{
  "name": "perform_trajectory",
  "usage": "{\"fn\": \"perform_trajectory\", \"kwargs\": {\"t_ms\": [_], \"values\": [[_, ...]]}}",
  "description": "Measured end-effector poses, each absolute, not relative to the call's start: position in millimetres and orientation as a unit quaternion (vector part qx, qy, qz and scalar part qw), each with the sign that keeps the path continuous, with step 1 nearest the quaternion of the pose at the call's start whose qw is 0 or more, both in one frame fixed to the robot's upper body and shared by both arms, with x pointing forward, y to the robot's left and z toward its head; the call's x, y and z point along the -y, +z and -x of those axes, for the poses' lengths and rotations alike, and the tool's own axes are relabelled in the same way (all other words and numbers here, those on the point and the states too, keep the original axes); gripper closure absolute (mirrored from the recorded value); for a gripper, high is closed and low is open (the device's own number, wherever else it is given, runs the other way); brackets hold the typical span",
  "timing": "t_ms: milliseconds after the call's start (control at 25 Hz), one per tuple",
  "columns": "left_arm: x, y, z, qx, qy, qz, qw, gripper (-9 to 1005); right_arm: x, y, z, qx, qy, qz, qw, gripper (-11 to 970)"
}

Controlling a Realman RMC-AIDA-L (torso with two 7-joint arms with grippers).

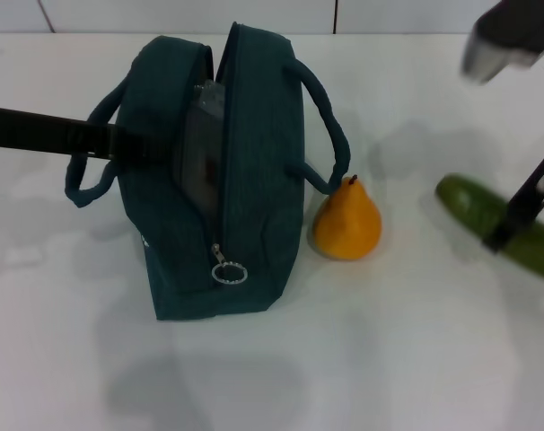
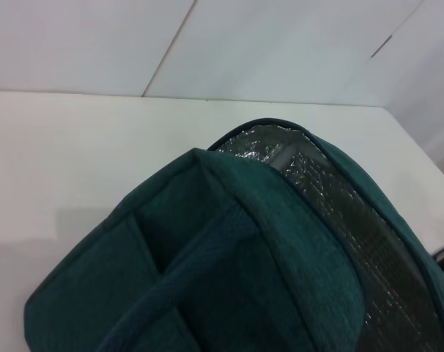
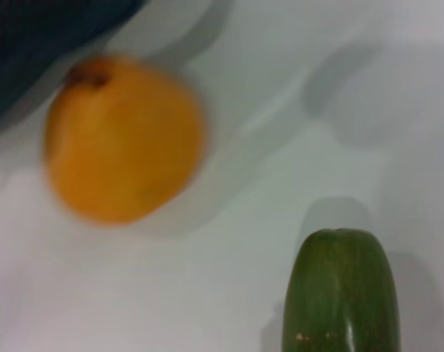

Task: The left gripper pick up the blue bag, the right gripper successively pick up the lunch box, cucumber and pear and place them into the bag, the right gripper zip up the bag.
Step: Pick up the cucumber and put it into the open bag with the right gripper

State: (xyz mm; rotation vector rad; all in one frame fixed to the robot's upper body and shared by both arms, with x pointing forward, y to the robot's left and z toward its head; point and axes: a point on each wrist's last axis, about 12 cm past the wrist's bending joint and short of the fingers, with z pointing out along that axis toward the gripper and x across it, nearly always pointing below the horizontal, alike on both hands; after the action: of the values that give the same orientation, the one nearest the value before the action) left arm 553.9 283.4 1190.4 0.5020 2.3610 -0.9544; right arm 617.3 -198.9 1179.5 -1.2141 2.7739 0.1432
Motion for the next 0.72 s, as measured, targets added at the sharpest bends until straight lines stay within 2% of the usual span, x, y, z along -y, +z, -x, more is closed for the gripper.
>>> {"fn": "perform_trajectory", "kwargs": {"t_ms": [160,280,360,600,720], "values": [[-282.6,1191.3,-553.3,-0.872,-0.36,-0.189,0.274,959,223.3,1211.0,-631.7,-0.925,0.057,0.356,0.122,380],[-283.0,1192.3,-553.4,-0.87,-0.361,-0.189,0.275,959,233.4,1243.5,-640.8,-0.918,0.08,0.329,0.205,380],[-283.0,1192.5,-553.7,-0.87,-0.361,-0.19,0.276,959,232.2,1250.1,-641.9,-0.913,0.092,0.328,0.225,380],[-283.2,1191.9,-553.0,-0.87,-0.362,-0.189,0.276,959,214.1,1288.2,-634.0,-0.824,0.222,0.366,0.372,379],[-282.3,1191.6,-553.0,-0.869,-0.363,-0.189,0.276,959,208.8,1293.1,-630.0,-0.792,0.253,0.38,0.404,379]]}}
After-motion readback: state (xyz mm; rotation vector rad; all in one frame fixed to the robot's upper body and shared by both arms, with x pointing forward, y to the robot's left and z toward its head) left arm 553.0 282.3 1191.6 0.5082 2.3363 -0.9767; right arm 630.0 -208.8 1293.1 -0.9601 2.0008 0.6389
